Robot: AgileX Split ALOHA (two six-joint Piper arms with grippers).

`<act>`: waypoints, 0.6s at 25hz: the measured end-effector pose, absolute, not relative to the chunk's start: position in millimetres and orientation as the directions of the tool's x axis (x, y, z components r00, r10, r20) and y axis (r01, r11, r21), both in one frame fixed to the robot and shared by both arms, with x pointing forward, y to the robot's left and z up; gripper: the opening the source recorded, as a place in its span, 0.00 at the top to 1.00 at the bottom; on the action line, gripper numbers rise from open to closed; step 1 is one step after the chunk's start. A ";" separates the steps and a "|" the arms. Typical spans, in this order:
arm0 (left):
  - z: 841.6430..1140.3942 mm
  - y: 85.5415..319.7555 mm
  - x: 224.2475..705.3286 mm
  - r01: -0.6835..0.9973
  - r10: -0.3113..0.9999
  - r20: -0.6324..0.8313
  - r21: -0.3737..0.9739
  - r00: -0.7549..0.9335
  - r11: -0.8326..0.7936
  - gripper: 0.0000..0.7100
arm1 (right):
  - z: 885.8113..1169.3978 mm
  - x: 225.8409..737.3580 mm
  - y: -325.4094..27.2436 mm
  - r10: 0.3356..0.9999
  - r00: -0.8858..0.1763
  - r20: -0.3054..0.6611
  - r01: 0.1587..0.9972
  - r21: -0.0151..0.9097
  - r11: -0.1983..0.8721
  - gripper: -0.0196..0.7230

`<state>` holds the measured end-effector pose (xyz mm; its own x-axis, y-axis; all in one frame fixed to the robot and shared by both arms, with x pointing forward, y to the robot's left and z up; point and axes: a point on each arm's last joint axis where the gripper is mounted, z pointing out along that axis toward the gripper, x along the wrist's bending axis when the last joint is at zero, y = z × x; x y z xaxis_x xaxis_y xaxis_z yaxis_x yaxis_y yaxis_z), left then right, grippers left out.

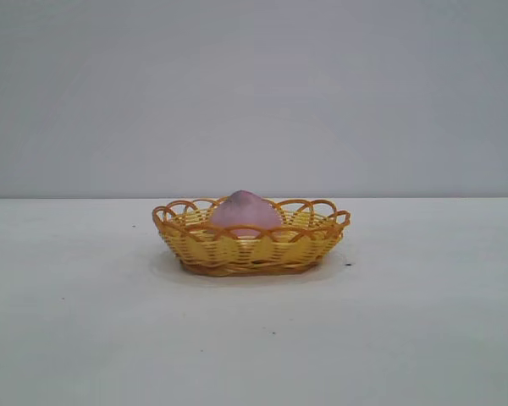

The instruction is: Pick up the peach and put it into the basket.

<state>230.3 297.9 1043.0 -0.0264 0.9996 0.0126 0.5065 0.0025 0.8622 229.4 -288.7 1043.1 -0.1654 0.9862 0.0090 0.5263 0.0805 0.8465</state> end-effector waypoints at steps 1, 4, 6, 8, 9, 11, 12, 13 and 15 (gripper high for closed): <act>1043.0 297.9 230.3 0.507 1.000 0.013 0.862 -0.026 0.003 0.27 | 1043.2 228.4 -288.7 0.986 -0.165 0.008 0.518 0.851 0.080 0.48; 1043.0 297.9 230.3 0.507 1.000 0.013 0.862 -0.026 0.003 0.27 | 1043.3 227.6 -288.9 0.984 -0.178 0.007 0.511 0.855 0.086 0.48; 1043.0 297.9 230.3 0.507 1.000 0.013 0.862 -0.026 0.003 0.27 | 1043.3 227.3 -289.2 0.979 -0.204 0.007 0.509 0.855 0.100 0.48; 1043.0 297.9 230.3 0.507 1.000 0.013 0.862 -0.026 0.003 0.27 | 1043.3 227.1 -289.6 0.975 -0.224 0.006 0.507 0.855 0.112 0.48; 1043.0 297.9 230.3 0.507 1.000 0.013 0.862 -0.026 0.003 0.27 | 1043.3 227.1 -289.7 0.974 -0.228 0.006 0.506 0.855 0.114 0.48; 1043.0 297.9 230.3 0.507 1.000 0.013 0.862 -0.026 0.003 0.27 | 1043.3 227.1 -289.9 0.973 -0.230 0.006 0.506 0.855 0.114 0.48; 1043.0 297.9 230.3 0.507 1.000 0.013 0.862 -0.026 0.003 0.27 | 1043.3 227.1 -289.9 0.973 -0.230 0.006 0.506 0.855 0.114 0.48; 1043.0 297.9 230.3 0.507 1.000 0.013 0.862 -0.026 0.003 0.27 | 1043.3 227.1 -289.9 0.973 -0.230 0.006 0.506 0.855 0.114 0.48; 1043.0 297.9 230.3 0.507 1.000 0.013 0.862 -0.026 0.003 0.27 | 1043.2 227.2 -290.5 0.975 -0.222 0.005 0.508 0.854 0.111 0.48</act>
<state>230.3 297.9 1043.0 -0.0264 0.9996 0.0126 0.5065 0.0025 0.8622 227.2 -290.5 1043.2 -0.2221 0.9750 0.0048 0.5077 0.1114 0.8543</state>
